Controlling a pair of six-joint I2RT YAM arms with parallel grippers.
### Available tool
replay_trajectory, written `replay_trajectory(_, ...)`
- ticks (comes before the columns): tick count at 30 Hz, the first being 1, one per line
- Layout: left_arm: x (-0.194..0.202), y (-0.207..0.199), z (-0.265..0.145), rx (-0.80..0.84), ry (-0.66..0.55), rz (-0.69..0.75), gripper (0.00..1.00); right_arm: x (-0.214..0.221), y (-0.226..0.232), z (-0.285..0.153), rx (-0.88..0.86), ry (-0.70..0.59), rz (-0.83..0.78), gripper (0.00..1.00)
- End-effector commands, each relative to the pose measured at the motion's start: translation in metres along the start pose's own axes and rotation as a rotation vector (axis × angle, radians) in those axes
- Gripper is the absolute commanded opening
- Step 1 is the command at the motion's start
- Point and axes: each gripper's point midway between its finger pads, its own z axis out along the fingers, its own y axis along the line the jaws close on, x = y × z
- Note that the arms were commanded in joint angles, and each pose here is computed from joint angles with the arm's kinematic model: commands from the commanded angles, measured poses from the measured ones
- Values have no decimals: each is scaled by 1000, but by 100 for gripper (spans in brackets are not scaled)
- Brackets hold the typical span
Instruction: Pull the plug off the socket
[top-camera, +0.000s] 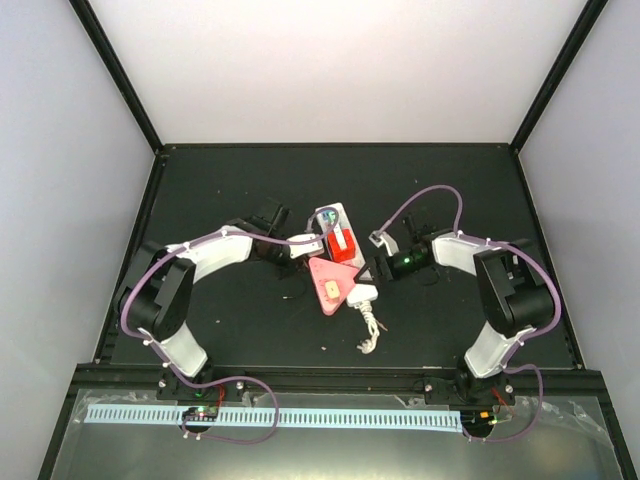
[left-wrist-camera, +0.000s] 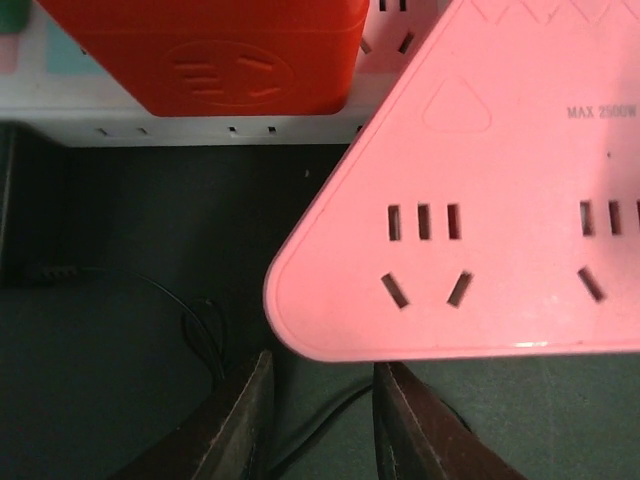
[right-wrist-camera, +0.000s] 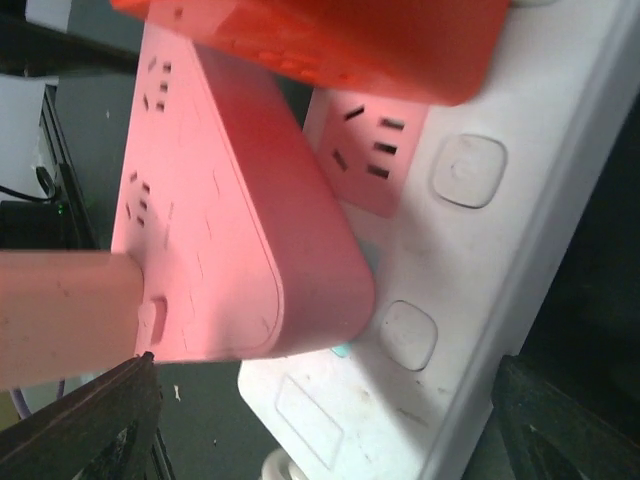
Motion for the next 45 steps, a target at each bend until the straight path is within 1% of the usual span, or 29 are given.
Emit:
replay_trajectory(1, -24, 14, -8, -3, -75, -12, 30, 9, 15, 19, -48, 54, -21, 93)
replay_trajectory(8, -20, 19, -21, 9, -107, -81, 32, 12, 28, 21, -110, 55, -6, 93)
replay_trajectory(10, -16, 20, -28, 1, -108, -96, 34, 9, 27, 18, -92, 47, -13, 93)
replay_trajectory(12, -14, 22, -41, -22, -122, -106, 40, 5, 24, 14, -66, 30, -19, 95)
replay_trajectory(13, -13, 22, -47, -33, -132, -111, 47, 3, 22, 12, -54, 17, -19, 95)
replay_trajectory(14, -13, 21, -55, -42, -145, -115, 57, 1, 21, 10, -41, 5, -23, 97)
replay_trajectory(15, -13, 21, -62, -50, -157, -115, 71, -2, 20, 8, -25, -11, -28, 99)
replay_trajectory(17, -16, 14, -80, -67, -190, -92, 97, -10, 19, 2, 15, -53, -50, 100)
replay_trajectory(18, -17, 9, -87, -74, -213, -77, 99, -15, 21, -2, 30, -91, -66, 100)
replay_trajectory(21, -28, 5, -115, -168, -300, -65, 99, -27, 28, -8, 17, -177, -90, 100)
replay_trajectory(23, -34, 4, -131, -229, -371, -106, 99, -32, 31, -5, -15, -185, -76, 100)
replay_trajectory(24, -37, 0, -141, -257, -401, -82, 99, -34, 31, -4, -28, -183, -63, 100)
replay_trajectory(28, -42, -27, -153, -179, -404, 17, 99, -34, 27, 3, -57, -170, -17, 100)
replay_trajectory(33, -27, -45, -131, -114, -318, 32, 99, -31, 19, 13, -69, -155, 31, 100)
replay_trajectory(37, -24, -66, -108, -41, -262, 105, 99, -32, 17, 17, -61, -150, 50, 100)
replay_trajectory(40, -27, -77, -95, -16, -252, 155, 98, -30, 19, 22, -58, -144, 47, 100)
replay_trajectory(45, -28, -94, -78, 27, -225, 235, 93, -27, 8, 29, -35, -132, 72, 100)
